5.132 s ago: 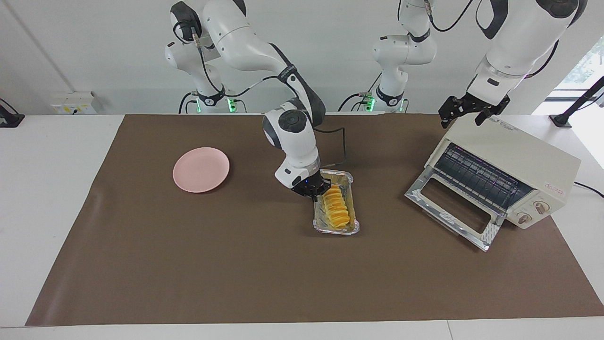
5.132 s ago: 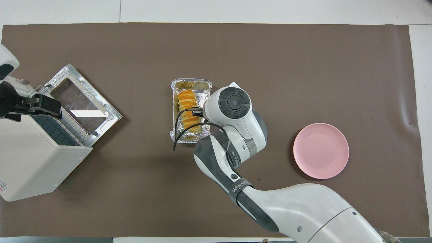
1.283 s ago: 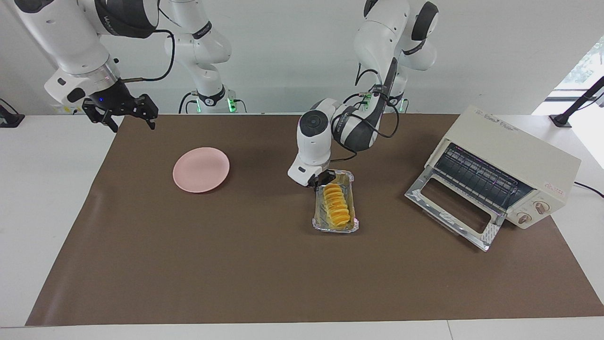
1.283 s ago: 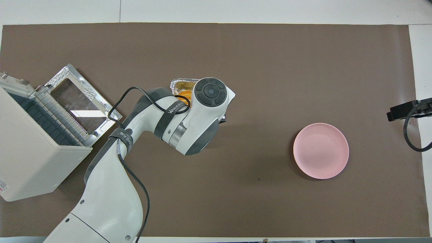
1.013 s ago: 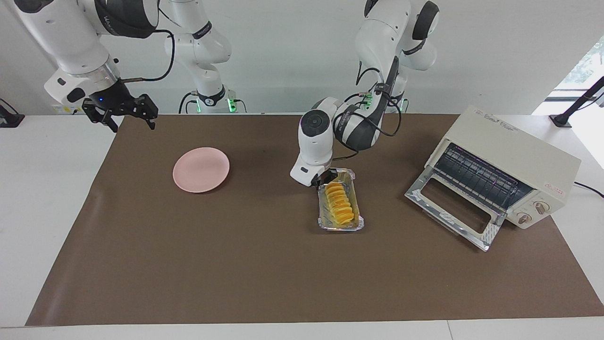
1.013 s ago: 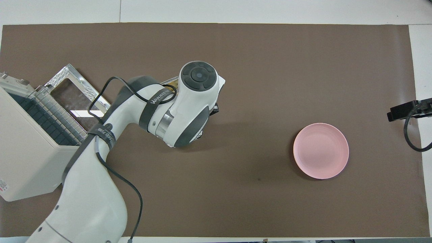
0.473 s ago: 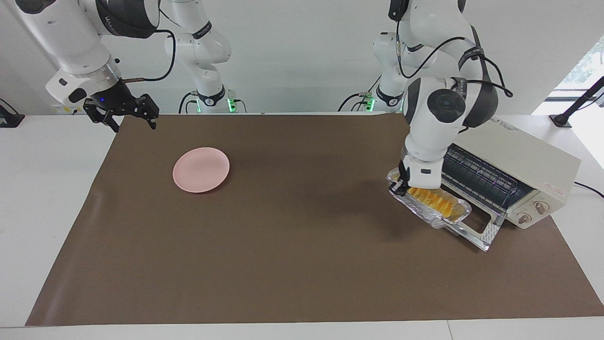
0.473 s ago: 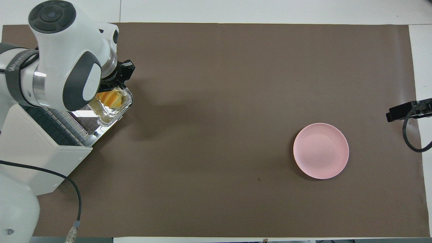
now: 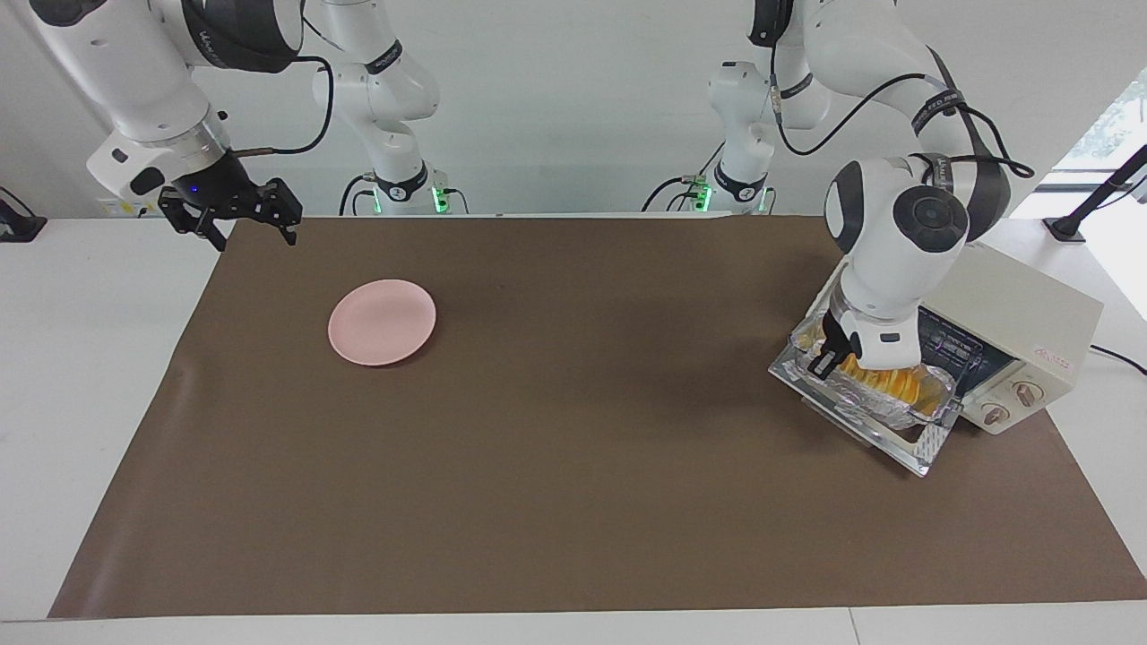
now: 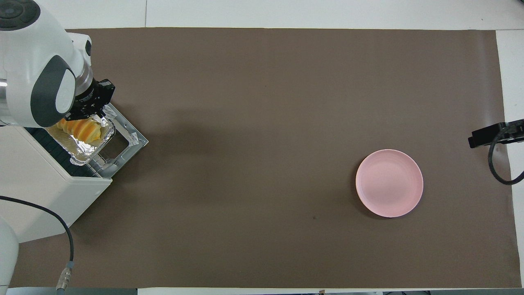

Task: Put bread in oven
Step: 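Release the tray inside the oven and raise the left gripper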

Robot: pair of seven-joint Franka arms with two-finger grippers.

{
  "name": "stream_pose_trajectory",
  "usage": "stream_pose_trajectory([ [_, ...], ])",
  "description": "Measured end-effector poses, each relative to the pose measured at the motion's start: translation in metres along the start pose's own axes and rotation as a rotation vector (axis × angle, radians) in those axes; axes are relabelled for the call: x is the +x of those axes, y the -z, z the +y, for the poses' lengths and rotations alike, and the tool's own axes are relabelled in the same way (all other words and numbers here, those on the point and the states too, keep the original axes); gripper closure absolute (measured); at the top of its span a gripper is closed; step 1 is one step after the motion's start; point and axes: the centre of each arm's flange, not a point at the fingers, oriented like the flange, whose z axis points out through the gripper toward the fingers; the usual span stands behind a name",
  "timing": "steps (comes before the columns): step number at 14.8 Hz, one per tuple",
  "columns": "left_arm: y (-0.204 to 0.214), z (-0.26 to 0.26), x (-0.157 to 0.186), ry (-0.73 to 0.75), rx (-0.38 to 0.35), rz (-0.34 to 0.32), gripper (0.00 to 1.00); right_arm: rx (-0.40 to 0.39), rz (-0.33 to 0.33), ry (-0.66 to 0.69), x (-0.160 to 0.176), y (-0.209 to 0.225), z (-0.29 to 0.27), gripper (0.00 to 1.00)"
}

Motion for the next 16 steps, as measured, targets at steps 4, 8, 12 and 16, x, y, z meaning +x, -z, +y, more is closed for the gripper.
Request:
stream_pose_trajectory([
  [4, -0.022, -0.016, 0.004, 0.013, 0.044, -0.034, 0.98, 0.000, 0.000, 0.000, 0.000, 0.000, 0.000, 0.00],
  [8, -0.041, -0.032, 0.000, -0.017, 0.116, -0.026, 0.98, 0.000, 0.000, 0.000, 0.000, 0.000, 0.000, 0.00],
  [12, -0.054, -0.052, 0.002, -0.033, 0.154, -0.033, 0.98, 0.000, 0.000, 0.000, 0.000, 0.000, 0.000, 0.00],
  [16, -0.068, -0.061, 0.002, -0.038, 0.147, -0.041, 0.98, 0.000, 0.000, 0.000, 0.000, 0.000, 0.000, 0.00],
])
